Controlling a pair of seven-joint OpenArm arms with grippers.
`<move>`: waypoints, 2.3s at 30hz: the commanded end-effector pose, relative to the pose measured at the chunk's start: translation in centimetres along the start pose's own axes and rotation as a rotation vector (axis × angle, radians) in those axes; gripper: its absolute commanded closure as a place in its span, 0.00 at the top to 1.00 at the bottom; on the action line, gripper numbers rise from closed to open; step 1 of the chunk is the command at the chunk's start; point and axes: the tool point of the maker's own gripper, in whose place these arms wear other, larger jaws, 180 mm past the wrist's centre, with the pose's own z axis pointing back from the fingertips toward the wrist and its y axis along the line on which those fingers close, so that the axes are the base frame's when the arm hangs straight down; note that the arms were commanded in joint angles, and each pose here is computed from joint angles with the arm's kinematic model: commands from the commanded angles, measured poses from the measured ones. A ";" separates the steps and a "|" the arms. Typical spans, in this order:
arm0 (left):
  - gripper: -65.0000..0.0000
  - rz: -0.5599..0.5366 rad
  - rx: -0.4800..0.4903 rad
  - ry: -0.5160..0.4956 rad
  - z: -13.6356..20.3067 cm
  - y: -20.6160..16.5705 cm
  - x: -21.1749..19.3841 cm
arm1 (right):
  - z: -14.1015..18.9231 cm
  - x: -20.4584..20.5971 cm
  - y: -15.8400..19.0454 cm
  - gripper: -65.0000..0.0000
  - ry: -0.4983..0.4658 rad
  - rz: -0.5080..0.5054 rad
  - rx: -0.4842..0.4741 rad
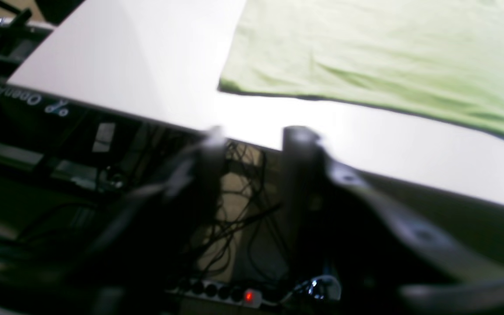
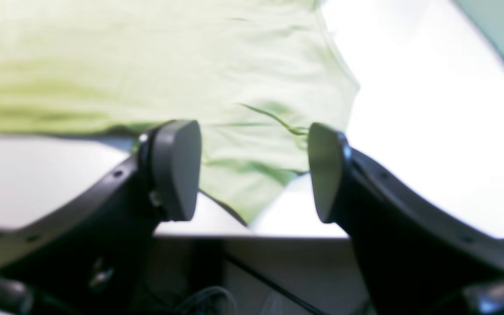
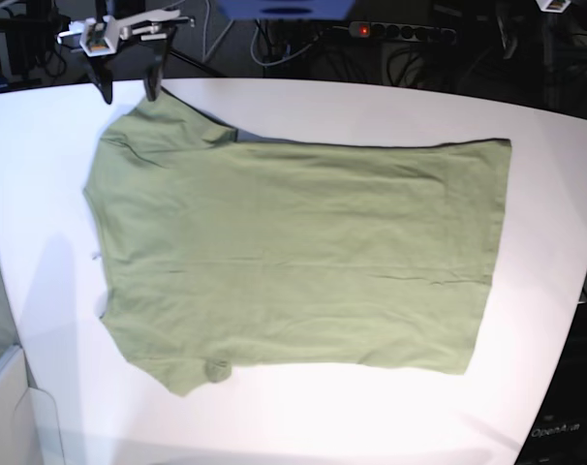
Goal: Fold the T-shirt properly
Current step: 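Lower the right gripper onto the shirt's shoulder corner and grasp it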
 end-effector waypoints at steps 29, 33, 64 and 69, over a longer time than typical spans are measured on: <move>0.41 -0.112 0.058 -0.125 -1.0 3.1 6.4 | -2.5 -6.4 -1.2 0.61 0.140 -0.387 -0.042; 0.41 -0.115 0.086 -0.120 -1.8 3.5 7.2 | -2.4 -7.1 -1.2 0.61 0.156 -0.386 -0.046; 0.41 -0.116 0.160 -0.115 -3.0 4.7 8.3 | -5.1 -7.1 1.4 0.01 0.146 -0.407 0.026; 0.41 -0.113 0.159 -0.118 -3.0 4.7 8.4 | -5.2 -6.8 1.0 0.02 0.138 -0.385 0.036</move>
